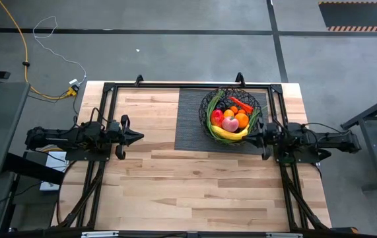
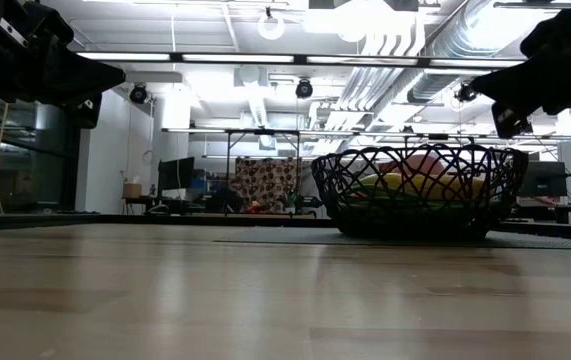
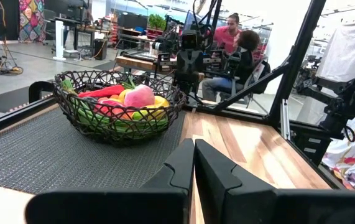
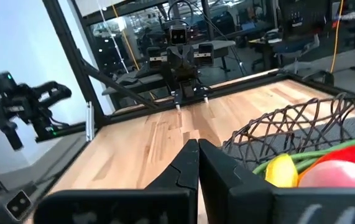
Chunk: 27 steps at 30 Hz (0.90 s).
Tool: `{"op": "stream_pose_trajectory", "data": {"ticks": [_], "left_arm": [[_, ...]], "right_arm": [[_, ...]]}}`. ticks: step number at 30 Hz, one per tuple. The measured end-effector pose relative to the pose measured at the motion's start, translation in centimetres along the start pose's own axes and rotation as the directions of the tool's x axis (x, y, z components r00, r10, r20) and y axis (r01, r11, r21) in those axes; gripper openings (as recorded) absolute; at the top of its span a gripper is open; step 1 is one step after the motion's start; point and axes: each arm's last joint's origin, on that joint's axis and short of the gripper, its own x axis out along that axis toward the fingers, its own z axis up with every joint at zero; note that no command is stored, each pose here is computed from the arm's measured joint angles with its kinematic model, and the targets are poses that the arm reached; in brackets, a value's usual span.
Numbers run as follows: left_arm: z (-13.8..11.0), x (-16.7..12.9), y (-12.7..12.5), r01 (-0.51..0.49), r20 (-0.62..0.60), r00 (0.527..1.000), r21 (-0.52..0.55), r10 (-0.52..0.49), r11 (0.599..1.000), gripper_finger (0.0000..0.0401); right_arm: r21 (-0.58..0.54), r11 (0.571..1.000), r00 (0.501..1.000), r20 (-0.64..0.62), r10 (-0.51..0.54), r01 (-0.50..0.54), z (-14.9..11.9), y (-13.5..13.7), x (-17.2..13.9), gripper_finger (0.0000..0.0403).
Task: Build produce basket
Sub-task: Return to Home Position
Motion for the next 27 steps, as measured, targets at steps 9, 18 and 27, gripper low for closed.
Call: {"op": "stream_pose_trajectory", "data": {"ticks": [9, 18, 27], "left_arm": [[0.00, 0.00, 0.00, 0.000, 0.000, 1.000, 0.000, 0.000, 1.000, 0.0005], [-0.01, 0.00, 0.00, 0.000, 0.000, 1.000, 0.000, 0.000, 1.000, 0.0005], [0.00, 0.00, 0.00, 0.000, 0.000, 1.000, 0.000, 0.000, 1.000, 0.0005]], "right_arm": [[0.045, 0.999, 1.000, 0.000, 0.000, 0.000, 0.00, 0.00, 0.00, 0.0000], [0.043, 0.999, 1.000, -0.001, 0.000, 0.000, -0.01, 0.00, 0.00, 0.0000], [0.043, 0.999, 1.000, -0.001, 0.000, 0.000, -0.01, 0.00, 0.00, 0.0000]]}}
